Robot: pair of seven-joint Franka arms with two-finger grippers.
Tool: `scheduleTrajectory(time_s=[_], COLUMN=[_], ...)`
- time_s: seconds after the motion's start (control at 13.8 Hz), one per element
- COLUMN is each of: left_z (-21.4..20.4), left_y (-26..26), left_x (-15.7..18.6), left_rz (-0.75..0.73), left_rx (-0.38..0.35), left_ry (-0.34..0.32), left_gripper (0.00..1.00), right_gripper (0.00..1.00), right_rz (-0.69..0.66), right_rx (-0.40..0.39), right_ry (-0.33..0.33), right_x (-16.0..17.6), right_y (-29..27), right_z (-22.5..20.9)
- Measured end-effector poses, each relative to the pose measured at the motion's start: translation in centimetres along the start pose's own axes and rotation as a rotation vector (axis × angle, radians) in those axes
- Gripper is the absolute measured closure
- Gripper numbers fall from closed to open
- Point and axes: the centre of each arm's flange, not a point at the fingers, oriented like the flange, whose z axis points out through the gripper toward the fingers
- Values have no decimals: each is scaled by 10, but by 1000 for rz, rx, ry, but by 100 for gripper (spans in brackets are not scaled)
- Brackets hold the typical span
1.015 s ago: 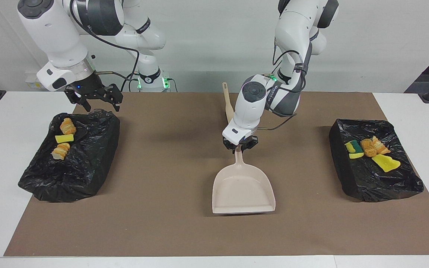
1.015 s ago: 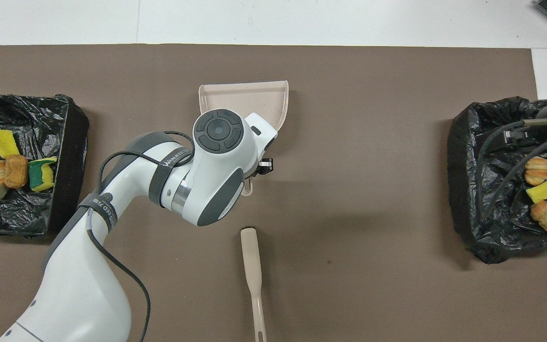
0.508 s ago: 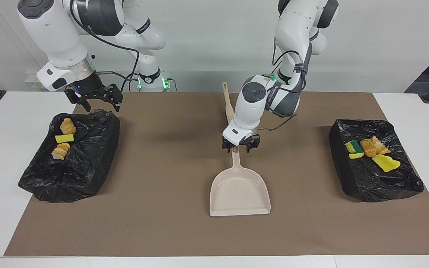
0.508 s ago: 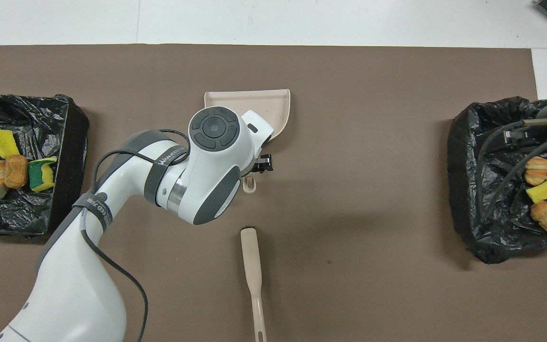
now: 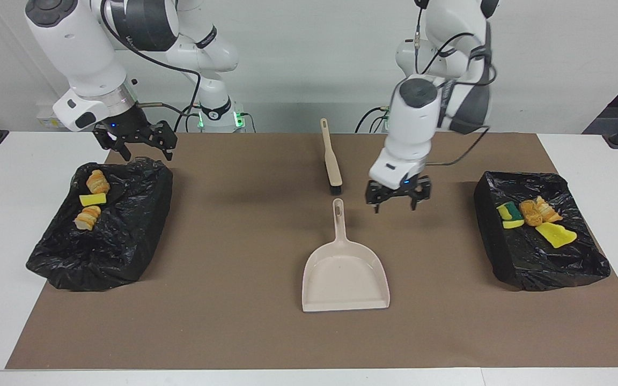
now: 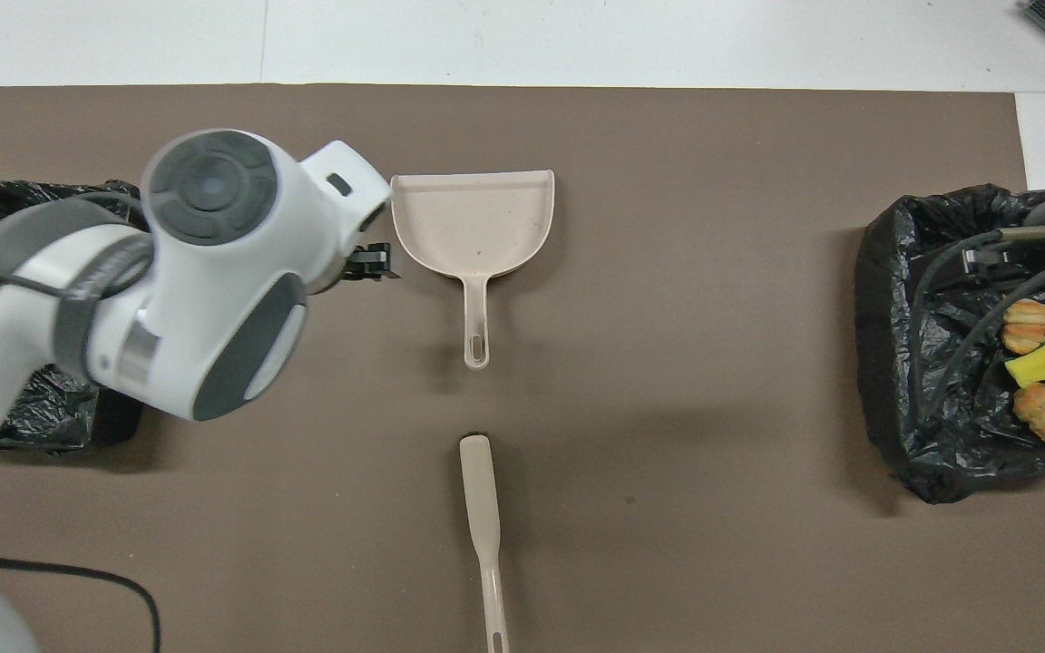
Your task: Sweep and dump trash in bin
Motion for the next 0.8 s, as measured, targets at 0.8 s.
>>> scheduleTrajectory(time_s=[0.8], left_z=[-160], left_y=[-215], left_x=[-16], left_rz=[101], left_rx=[37], left_ry=[86], left_gripper=[0], right_gripper=[0], right_rz=[0], right_rx=[0], right_ry=[0], right_x=[0], right_y=[0], right_z=[0])
